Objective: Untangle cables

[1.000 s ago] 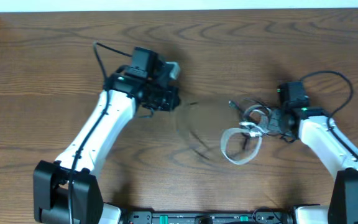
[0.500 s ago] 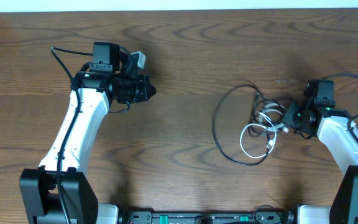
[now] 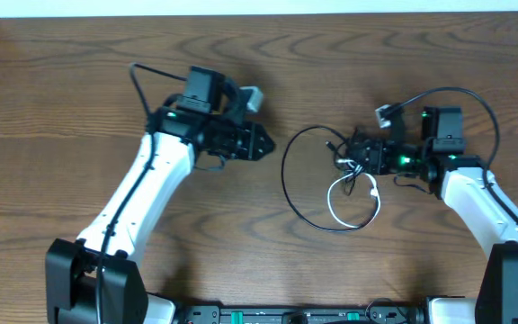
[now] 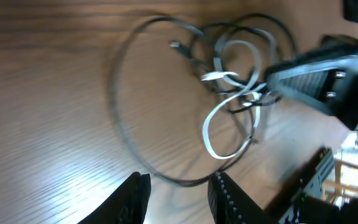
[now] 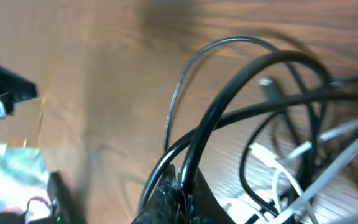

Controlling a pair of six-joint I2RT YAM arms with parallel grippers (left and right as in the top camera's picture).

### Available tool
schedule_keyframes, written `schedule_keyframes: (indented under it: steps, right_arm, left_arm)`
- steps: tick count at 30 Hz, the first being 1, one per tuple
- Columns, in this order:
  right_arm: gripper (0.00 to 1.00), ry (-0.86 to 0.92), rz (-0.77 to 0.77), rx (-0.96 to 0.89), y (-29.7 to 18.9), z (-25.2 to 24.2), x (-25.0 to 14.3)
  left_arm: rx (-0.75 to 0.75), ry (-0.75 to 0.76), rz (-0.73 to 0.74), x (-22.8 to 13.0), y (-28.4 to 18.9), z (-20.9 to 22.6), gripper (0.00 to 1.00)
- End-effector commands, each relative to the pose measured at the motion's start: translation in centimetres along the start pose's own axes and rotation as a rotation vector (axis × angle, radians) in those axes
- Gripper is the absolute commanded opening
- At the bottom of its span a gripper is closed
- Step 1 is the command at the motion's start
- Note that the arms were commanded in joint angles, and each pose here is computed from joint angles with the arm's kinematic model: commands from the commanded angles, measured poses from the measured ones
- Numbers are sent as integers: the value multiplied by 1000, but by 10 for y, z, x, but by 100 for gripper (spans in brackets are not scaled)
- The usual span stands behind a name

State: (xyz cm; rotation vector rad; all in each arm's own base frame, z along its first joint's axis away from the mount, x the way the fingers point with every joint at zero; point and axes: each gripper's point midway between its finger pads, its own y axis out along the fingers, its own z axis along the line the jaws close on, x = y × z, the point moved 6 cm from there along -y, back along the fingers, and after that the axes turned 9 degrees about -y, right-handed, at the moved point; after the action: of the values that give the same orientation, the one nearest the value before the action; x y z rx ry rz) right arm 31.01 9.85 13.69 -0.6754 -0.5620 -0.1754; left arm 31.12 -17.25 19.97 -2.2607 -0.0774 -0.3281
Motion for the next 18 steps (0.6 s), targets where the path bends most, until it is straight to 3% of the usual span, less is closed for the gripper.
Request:
schedule_keyframes:
  steps: [1,6,12,18]
  right_arm:
    - [1,-94,15,126,9,27,1]
    - [1,-148,18,182,17,42,2]
    - [1,-239,-28,393,11,67,12]
    - [3,-250,-81,440,7,75,27]
  left_arm:
    - [-44,93,-4,-2,2,-23,36]
    - [-61,141,2,-5,11,-36,36]
    - [-54,140,18,-7,17,-36,36]
    - [-44,108,42,-9,24,-30,40]
